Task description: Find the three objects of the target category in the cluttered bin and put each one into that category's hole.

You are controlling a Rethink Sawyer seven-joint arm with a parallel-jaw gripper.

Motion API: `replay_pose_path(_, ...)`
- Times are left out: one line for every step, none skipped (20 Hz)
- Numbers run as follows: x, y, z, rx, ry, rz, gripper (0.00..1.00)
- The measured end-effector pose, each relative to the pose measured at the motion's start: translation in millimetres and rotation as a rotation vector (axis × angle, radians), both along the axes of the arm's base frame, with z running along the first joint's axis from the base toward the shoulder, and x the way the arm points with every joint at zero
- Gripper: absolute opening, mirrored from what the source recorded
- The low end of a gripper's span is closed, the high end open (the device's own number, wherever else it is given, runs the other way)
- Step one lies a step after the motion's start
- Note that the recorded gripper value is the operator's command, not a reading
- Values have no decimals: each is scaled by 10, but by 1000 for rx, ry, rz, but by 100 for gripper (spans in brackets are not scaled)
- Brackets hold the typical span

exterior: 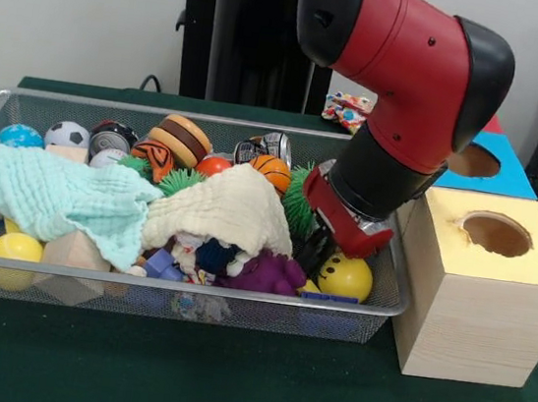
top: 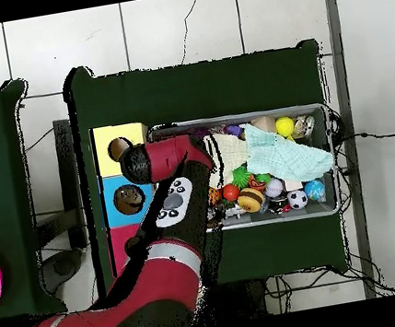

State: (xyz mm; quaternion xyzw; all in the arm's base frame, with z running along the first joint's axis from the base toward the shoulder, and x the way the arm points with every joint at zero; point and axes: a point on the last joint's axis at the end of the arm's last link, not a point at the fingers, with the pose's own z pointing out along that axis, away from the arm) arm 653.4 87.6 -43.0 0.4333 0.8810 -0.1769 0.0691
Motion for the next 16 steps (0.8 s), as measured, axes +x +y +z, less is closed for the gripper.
replay_pose_path(1,2,-18,-4,-9,9,0)
replay_pose_path(7,-6,-17,-6,-14,11,0)
replay_pose_path(19,-21,-17,-9,-23,14,0)
replay_pose_path(25,-28,-21,-11,-30,17,0)
replay_pose_path(31,-30,-32,-11,-36,20,0)
replay_pose_path(32,-30,-37,-11,-39,22,0)
replay_pose_path(44,-35,-38,-12,-48,26,0)
replay_pose_path(51,-41,-37,-13,-53,28,0)
replay_pose_path(62,-56,-43,-15,-63,32,0)
replay_pose_path(65,-69,-47,-19,-69,35,0)
replay_pose_path(68,-77,-48,-21,-72,37,0)
replay_pose_path(74,-108,-54,-32,-85,46,0)
replay_pose_path(78,-128,-60,-41,-95,55,0)
replay_pose_path(80,-145,-67,-52,-106,66,0)
replay_pose_path(79,-157,-73,-62,-115,78,0)
replay_pose_path(78,-162,-80,-74,-126,94,0)
